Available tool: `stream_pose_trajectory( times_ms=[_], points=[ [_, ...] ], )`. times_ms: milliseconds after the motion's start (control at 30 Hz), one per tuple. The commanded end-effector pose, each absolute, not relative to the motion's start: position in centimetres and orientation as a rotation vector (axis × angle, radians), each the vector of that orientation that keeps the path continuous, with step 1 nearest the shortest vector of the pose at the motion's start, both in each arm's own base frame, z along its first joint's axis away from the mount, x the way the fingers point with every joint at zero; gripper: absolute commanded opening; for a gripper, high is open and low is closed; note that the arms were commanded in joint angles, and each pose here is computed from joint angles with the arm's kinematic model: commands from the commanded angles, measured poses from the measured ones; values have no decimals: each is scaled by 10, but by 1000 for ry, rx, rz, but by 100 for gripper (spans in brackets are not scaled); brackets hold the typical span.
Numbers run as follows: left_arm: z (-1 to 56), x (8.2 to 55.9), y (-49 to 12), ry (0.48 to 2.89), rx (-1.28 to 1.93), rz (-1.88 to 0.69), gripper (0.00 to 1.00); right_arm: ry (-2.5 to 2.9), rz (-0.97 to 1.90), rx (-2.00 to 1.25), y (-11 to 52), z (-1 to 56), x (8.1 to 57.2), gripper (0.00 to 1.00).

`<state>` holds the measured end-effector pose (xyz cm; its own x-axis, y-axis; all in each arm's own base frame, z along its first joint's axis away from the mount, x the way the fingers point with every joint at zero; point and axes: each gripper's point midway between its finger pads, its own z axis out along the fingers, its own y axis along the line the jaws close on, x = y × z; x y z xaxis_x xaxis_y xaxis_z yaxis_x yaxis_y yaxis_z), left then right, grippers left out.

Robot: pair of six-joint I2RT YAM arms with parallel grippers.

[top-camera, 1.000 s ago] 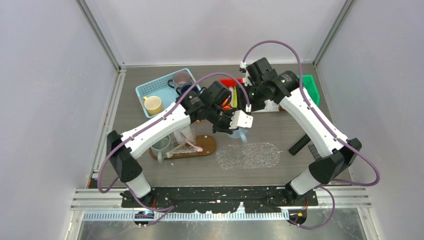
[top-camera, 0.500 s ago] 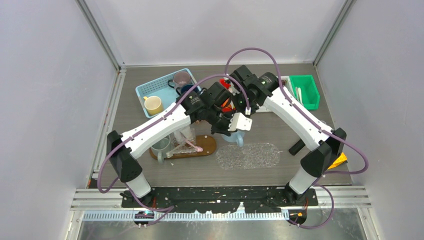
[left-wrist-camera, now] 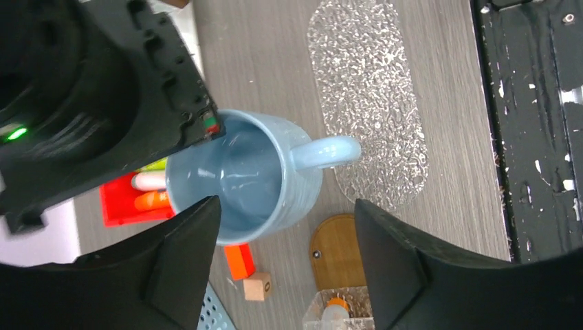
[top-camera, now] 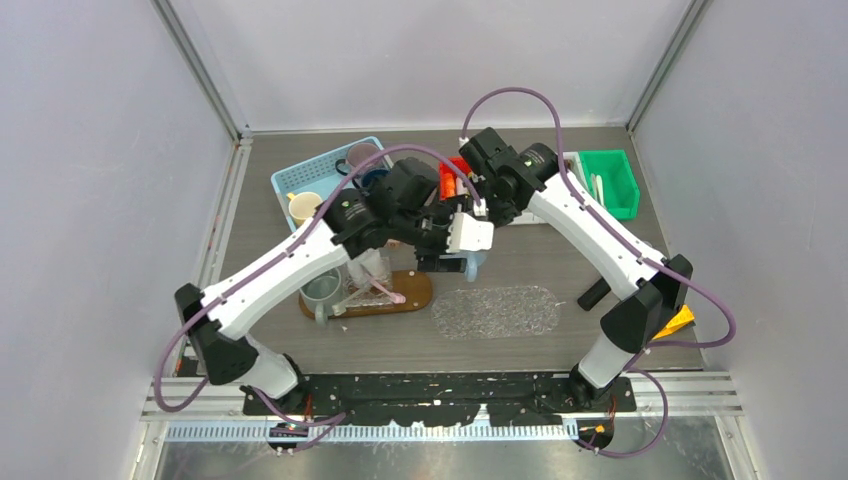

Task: Prepare toiletry sets of a toothbrush and toothpaste on the tray
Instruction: Pick up the cup from the storage box.

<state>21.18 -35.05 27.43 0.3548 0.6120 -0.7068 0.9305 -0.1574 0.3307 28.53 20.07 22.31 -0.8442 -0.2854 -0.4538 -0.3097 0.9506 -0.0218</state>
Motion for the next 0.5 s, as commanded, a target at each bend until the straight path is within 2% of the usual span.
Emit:
stream_pose_trajectory(
  times_ms=[0,167,233,467],
  points=[
    [316,213,-340,1300,1707,-481,79,2538,159,-291,216,240,305,1],
    [341,218,-320,1358,1539,-450,96,2524,167,-259,223,233,312,1],
    [351,227,-310,1394,1441,-429,99,2531,164,-258,226,227,312,1],
    [385,282,-233,1539,931,-297,100,2534,165,-285,251,206,307,1]
  ],
)
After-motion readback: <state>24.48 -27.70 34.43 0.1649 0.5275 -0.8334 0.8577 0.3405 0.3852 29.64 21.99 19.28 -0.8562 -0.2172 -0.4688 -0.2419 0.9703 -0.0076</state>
